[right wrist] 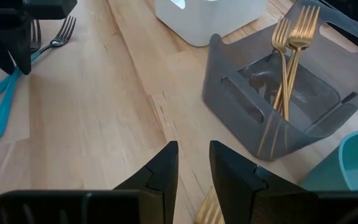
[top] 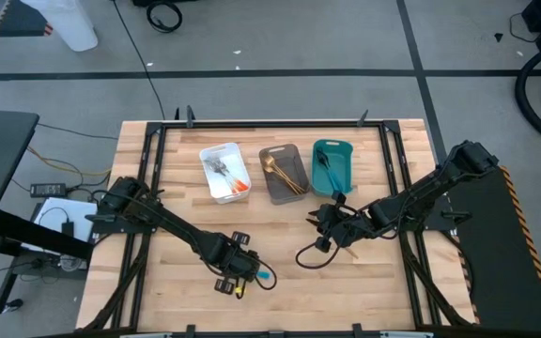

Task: Sort silverware by color (type)
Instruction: Put the blue fork into the green bin

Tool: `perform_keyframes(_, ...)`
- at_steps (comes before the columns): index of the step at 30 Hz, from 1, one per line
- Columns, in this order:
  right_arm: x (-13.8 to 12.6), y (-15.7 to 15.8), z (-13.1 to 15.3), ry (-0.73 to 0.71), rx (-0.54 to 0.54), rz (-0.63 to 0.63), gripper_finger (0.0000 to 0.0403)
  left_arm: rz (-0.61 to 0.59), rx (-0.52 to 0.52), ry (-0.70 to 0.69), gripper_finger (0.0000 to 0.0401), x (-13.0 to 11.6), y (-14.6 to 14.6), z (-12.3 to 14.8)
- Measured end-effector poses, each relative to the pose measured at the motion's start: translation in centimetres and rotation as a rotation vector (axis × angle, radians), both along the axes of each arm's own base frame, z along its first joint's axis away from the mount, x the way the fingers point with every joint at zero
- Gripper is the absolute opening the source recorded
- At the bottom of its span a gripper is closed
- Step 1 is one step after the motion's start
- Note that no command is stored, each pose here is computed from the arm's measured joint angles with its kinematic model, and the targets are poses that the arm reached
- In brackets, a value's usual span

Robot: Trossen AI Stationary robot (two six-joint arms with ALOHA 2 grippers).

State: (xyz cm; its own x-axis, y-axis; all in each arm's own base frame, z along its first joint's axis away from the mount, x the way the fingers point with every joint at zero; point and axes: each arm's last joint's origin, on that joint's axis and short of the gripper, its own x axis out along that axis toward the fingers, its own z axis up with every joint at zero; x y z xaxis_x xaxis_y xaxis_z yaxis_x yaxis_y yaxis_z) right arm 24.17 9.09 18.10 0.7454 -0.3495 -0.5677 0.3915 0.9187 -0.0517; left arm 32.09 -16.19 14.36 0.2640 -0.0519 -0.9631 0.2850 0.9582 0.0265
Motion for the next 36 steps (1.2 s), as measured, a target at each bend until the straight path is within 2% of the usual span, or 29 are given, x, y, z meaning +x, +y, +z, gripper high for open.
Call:
perform_keyframes(7,0.0,0.0,0.0,0.000,0.000,0.000,0.0103,-0.032,0.009,-0.001,0.0038,0.0,0.0,0.0)
perform_keyframes(11,0.0,0.0,0.0,0.000,0.000,0.000,0.0103,-0.066,0.019,-0.003,0.0020,0.0,0.0,0.0)
perform_keyframes(23,0.0,0.0,0.0,0.002,-0.005,0.004,0.0103,-0.137,0.050,-0.007,0.0017,-0.2,0.1,0.3)
perform_keyframes(36,0.0,0.0,0.0,0.002,-0.005,0.004,0.0103,-0.115,0.077,-0.101,0.0013,-0.8,0.6,3.5)
